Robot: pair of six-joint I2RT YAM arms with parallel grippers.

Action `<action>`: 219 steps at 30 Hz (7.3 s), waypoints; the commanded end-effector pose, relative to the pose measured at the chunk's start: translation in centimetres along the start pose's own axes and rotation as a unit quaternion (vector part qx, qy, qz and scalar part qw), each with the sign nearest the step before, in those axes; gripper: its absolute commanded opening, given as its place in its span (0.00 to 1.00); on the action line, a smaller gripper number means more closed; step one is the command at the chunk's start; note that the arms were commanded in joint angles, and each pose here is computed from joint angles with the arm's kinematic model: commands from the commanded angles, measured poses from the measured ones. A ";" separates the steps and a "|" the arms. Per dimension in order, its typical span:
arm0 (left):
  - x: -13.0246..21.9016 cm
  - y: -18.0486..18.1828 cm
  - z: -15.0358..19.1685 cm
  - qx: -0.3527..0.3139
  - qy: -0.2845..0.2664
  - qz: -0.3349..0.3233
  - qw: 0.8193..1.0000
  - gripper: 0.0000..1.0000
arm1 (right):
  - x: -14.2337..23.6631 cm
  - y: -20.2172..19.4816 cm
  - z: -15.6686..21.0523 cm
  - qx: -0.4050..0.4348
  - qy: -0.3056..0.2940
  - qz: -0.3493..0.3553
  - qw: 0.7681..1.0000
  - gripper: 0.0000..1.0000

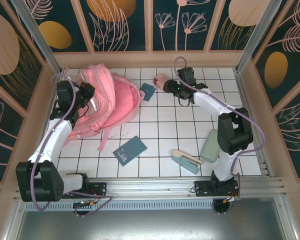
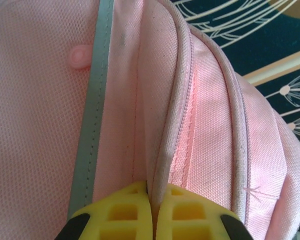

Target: Pack the student bag

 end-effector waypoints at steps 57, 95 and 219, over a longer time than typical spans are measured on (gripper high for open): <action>0.7 -1.1 5.4 -0.041 0.086 0.103 0.990 0.00 | 10.1 -15.6 20.3 -0.235 0.197 0.201 0.930 0.82; 5.1 -13.8 4.8 -0.151 0.231 0.259 0.926 0.00 | 10.6 13.2 3.5 0.050 -0.010 -0.279 0.959 0.66; 0.5 -3.6 6.1 -0.037 0.150 0.180 0.971 0.00 | 10.4 -3.9 28.0 0.098 0.340 0.181 0.918 0.73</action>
Point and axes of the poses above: each hand's point on the last joint's axis, 136 mm out from that joint toward the fingers, its own x axis back along the fingers, its own y axis along the line the jaws close on, z = x × y, the point moved 5 cm from there along x, back along the fingers, and after that the axes turned 11 degrees about x, right-handed, at the moved point
